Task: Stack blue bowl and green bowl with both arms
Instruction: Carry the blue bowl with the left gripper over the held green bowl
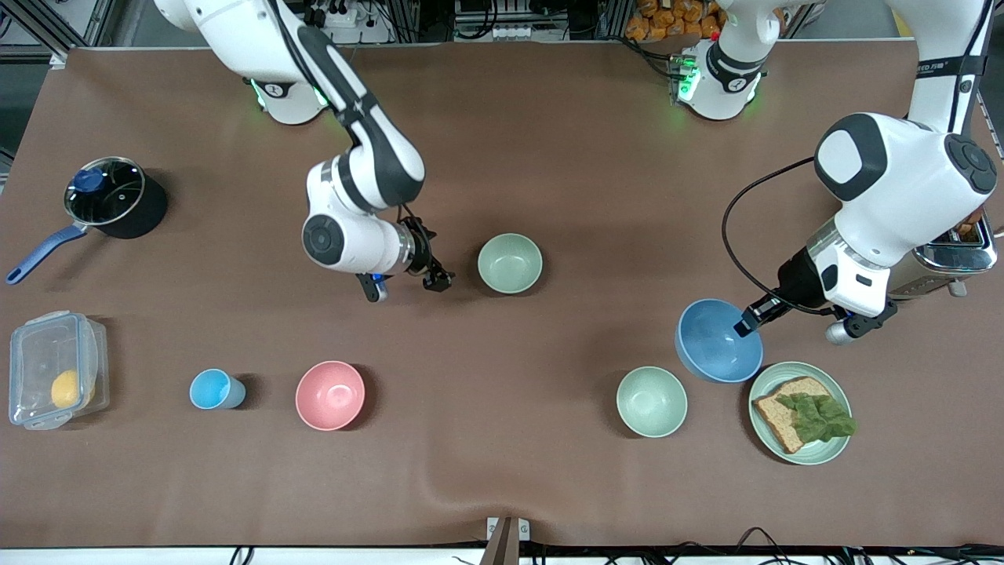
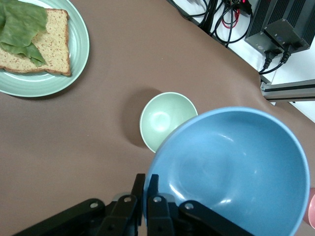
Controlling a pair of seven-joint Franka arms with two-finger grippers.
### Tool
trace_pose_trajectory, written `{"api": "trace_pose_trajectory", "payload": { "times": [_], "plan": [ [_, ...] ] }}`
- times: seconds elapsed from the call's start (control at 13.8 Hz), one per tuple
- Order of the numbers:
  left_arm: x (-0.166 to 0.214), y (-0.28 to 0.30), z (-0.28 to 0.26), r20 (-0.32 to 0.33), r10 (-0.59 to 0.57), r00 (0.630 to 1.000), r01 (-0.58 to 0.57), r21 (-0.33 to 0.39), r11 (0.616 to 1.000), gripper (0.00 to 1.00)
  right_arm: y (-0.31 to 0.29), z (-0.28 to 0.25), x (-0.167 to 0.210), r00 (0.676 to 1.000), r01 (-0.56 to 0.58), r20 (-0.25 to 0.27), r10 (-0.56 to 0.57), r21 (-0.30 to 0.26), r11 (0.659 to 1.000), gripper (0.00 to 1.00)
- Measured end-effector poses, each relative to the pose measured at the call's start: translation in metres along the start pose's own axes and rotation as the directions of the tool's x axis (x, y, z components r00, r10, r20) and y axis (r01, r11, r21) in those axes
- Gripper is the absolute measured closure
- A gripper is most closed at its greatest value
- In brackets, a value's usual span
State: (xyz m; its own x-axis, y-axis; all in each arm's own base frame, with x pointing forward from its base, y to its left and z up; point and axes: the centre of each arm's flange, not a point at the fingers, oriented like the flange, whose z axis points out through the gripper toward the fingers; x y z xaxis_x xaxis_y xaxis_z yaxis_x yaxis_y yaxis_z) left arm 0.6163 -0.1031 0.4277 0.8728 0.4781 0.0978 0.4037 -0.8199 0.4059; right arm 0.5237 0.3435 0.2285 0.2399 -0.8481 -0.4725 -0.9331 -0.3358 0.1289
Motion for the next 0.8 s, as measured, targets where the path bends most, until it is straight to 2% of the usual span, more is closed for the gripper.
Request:
{"api": "trace_pose_trajectory", "payload": {
  "times": [0.22, 0.36, 0.58, 0.8],
  "plan": [
    [-0.005, 0.005, 0.004, 0.010, 0.013, 1.000, -0.013, -0.001, 1.000, 0.95, -0.005, 0.034, 0.010, 0.990, -0.116, 0.082, 0.111, 0.051, 0.992, 0.00],
    [-0.017, 0.018, 0.009, 0.030, 0.034, 0.999, -0.034, -0.005, 0.999, 0.95, -0.005, 0.045, 0.015, 0.985, -0.148, 0.102, 0.141, 0.063, 0.987, 0.00],
    [-0.054, 0.051, 0.021, 0.100, 0.037, 0.994, -0.036, -0.007, 0.999, 0.95, -0.006, 0.049, 0.020, 0.971, -0.197, 0.154, 0.184, 0.074, 0.978, 0.00],
    [-0.108, 0.084, 0.042, 0.189, 0.055, 0.980, -0.059, 0.019, 0.998, 0.95, -0.005, 0.052, 0.020, 0.955, -0.193, 0.248, 0.162, 0.106, 0.975, 0.00]
  ]
}}
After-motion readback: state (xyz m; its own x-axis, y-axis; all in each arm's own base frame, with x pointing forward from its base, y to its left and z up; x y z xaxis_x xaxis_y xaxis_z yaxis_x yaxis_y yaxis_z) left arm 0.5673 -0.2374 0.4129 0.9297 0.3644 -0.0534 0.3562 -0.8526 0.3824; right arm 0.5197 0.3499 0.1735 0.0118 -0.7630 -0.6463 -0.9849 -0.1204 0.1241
